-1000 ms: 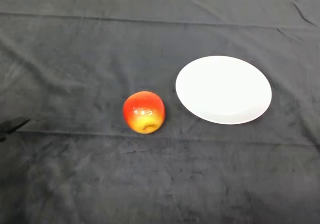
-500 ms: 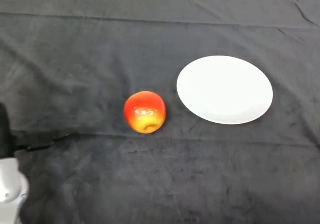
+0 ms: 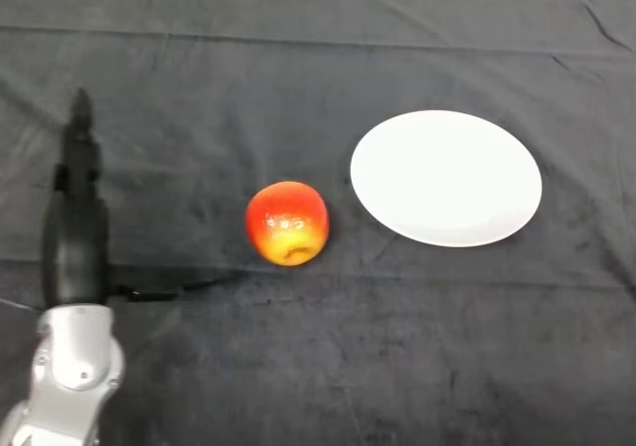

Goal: Move the apple to the plate

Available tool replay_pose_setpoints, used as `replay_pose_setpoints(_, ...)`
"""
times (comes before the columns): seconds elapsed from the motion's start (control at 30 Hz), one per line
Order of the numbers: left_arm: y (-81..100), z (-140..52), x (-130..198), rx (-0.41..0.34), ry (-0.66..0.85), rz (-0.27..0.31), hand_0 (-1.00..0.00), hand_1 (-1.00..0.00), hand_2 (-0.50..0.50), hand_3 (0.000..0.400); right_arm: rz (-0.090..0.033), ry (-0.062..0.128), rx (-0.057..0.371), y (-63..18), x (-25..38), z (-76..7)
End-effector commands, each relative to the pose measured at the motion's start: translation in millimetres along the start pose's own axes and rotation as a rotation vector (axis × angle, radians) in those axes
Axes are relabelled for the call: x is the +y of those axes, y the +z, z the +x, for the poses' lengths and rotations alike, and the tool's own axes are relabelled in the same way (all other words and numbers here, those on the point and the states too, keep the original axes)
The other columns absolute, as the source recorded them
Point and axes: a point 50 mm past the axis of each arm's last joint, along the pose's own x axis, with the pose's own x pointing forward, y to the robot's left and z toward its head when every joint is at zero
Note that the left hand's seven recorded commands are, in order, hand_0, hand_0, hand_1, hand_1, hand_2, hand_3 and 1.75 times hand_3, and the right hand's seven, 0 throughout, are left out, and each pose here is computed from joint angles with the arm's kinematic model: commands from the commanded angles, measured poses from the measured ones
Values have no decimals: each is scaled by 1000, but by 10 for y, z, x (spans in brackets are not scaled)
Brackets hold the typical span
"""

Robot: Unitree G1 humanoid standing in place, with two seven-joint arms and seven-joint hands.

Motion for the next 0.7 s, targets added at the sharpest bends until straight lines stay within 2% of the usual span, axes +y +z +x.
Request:
replay_pose_setpoints(0.03, 43, 97, -64, -7, -10, 11, 0, 0, 0, 0, 0, 11, -11, 45, 66, 38)
replay_pose_setpoints(0.7, 28, 180, -591, 30, -193, 3, 0, 0, 0, 0, 3, 11, -11, 47, 66, 39)
